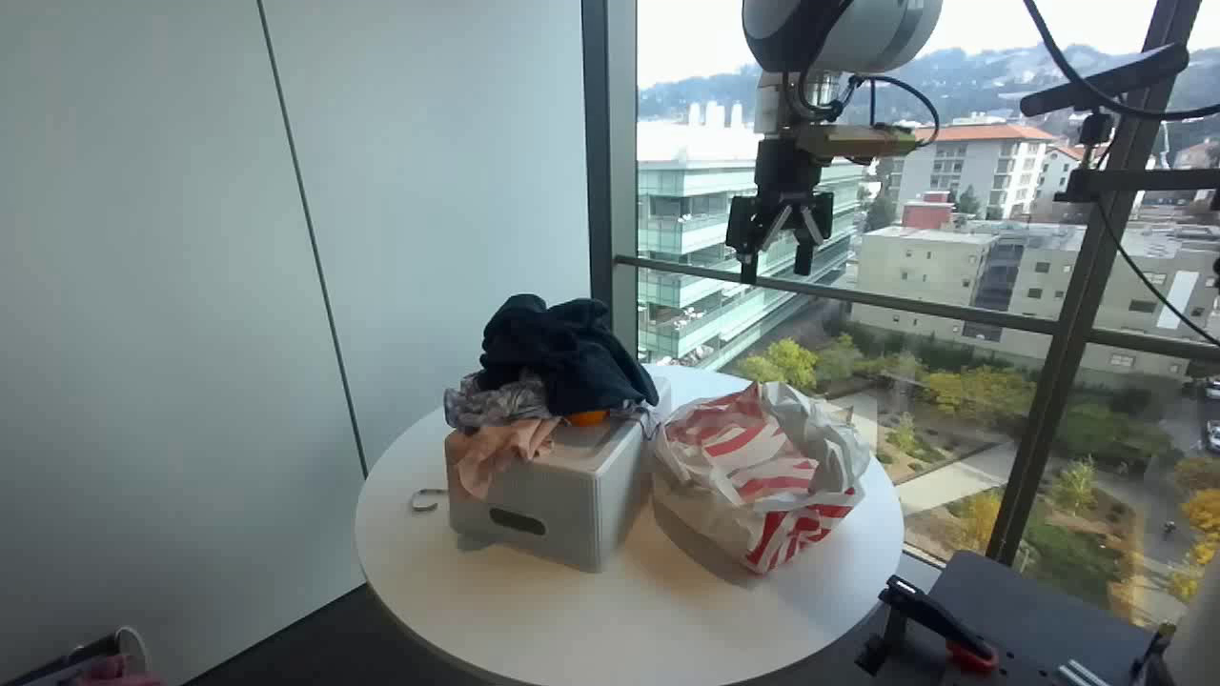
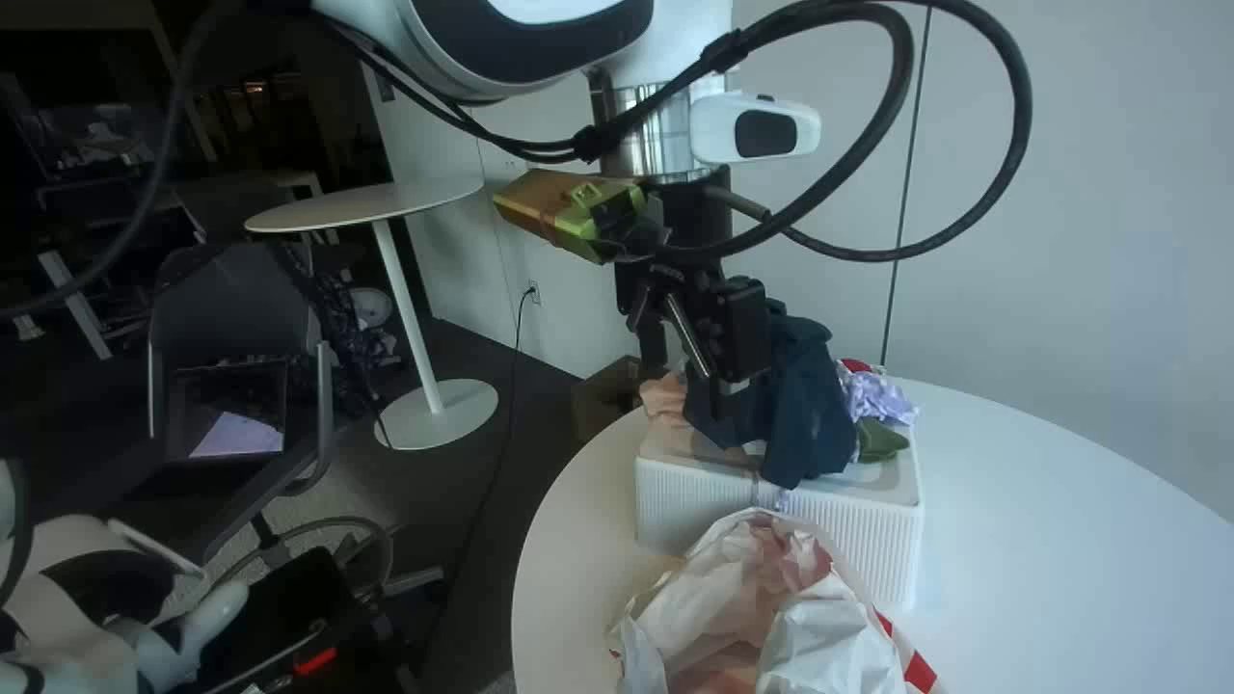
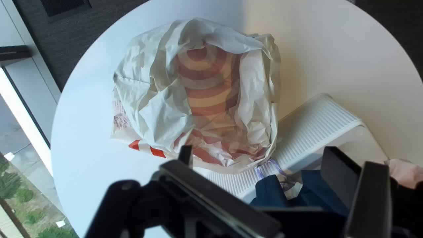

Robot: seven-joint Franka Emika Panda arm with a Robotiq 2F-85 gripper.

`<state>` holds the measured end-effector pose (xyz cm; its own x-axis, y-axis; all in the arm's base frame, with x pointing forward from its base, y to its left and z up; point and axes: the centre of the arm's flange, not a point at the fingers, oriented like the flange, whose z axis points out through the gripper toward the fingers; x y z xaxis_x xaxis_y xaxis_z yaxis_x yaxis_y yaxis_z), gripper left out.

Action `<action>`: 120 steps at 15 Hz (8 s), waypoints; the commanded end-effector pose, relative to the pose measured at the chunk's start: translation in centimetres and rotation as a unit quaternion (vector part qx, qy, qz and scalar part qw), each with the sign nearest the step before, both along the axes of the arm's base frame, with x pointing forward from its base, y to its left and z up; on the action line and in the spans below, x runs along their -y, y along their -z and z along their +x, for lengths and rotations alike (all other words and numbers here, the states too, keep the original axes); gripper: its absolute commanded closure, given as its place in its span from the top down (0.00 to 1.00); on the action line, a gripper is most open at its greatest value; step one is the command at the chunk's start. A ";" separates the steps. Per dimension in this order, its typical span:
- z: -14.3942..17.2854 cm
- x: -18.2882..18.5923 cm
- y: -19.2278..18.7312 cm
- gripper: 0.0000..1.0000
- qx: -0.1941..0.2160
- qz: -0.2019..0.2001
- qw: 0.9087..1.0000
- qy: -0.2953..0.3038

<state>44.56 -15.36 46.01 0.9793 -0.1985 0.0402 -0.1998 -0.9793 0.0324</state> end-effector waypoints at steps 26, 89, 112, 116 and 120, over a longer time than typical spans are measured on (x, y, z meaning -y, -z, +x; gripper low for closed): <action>21.4 -14.0 -5.0 1.00 0.084 -0.022 0.988 -0.131; -4.6 -13.9 -9.4 0.12 0.249 0.008 0.967 0.062; 9.5 -16.1 14.4 0.12 0.016 0.038 0.987 -0.155; 9.2 -14.3 19.4 0.12 0.016 0.048 0.985 -0.164; 8.6 -12.9 26.8 0.11 0.040 0.031 0.987 -0.154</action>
<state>53.02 -1.56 24.46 0.9923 0.1011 0.0714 0.1041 -0.9937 -0.0407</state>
